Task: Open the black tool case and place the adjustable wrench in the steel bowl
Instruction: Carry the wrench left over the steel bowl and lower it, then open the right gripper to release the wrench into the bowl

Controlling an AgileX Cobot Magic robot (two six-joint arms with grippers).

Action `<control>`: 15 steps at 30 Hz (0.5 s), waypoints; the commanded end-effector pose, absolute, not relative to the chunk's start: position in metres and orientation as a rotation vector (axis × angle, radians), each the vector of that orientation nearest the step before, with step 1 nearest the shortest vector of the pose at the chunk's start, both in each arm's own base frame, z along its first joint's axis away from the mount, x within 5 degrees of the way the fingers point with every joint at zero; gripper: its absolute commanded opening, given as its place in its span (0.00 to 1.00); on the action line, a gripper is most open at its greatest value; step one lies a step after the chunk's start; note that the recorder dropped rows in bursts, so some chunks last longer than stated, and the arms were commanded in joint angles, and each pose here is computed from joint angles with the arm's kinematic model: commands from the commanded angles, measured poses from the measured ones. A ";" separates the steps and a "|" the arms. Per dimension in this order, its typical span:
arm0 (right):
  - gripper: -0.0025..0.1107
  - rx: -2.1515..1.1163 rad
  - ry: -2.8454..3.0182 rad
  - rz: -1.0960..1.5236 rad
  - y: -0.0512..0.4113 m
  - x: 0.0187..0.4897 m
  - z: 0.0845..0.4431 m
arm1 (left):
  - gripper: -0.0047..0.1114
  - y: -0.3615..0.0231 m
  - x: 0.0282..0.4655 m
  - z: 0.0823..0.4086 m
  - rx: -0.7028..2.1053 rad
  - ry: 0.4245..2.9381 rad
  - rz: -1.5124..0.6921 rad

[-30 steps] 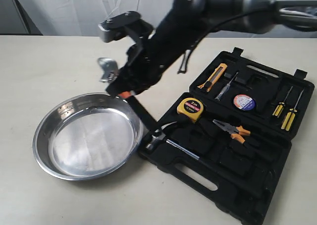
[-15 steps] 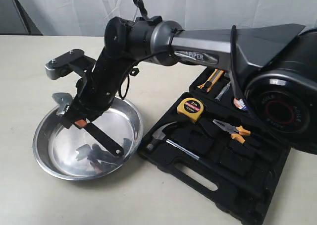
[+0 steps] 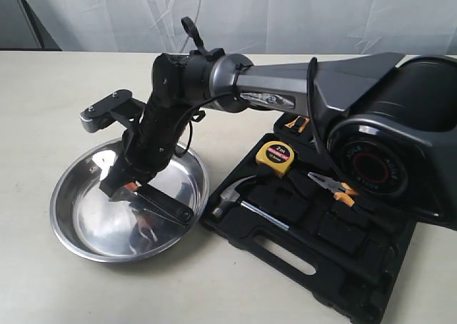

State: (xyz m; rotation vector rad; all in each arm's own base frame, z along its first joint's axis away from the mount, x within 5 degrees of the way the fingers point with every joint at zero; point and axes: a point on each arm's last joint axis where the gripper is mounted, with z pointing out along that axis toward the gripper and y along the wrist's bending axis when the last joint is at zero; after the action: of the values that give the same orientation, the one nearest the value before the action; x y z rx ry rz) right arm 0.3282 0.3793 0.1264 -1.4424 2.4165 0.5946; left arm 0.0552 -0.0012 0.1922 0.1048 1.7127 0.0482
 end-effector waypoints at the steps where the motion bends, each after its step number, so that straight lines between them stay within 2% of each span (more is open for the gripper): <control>1: 0.23 -1.431 2.385 0.586 0.380 0.332 0.132 | 0.04 -0.001 0.055 0.192 0.100 1.719 0.039; 3: 0.35 -1.420 2.387 0.588 0.380 0.332 0.134 | 0.04 -0.001 0.055 0.192 0.100 1.719 0.039; 5: 0.39 -1.425 2.395 0.589 0.379 0.330 0.138 | 0.04 -0.001 0.055 0.192 0.100 1.719 0.039; 9: 0.26 -1.428 2.355 0.588 0.377 0.329 0.161 | 0.04 -0.001 0.055 0.192 0.100 1.719 0.039; 13: 0.04 -1.459 2.292 0.563 0.369 0.323 0.203 | 0.04 -0.001 0.055 0.192 0.100 1.719 0.039; 15: 0.01 -1.500 2.280 0.524 0.361 0.317 0.225 | 0.04 -0.001 0.055 0.192 0.100 1.719 0.039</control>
State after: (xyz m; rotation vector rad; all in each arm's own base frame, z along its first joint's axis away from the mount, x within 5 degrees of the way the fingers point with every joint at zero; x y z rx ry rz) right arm 0.3228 0.3708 0.1924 -1.4646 2.3109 0.5647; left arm 0.0552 -0.0012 0.1922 0.1048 1.7127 0.0482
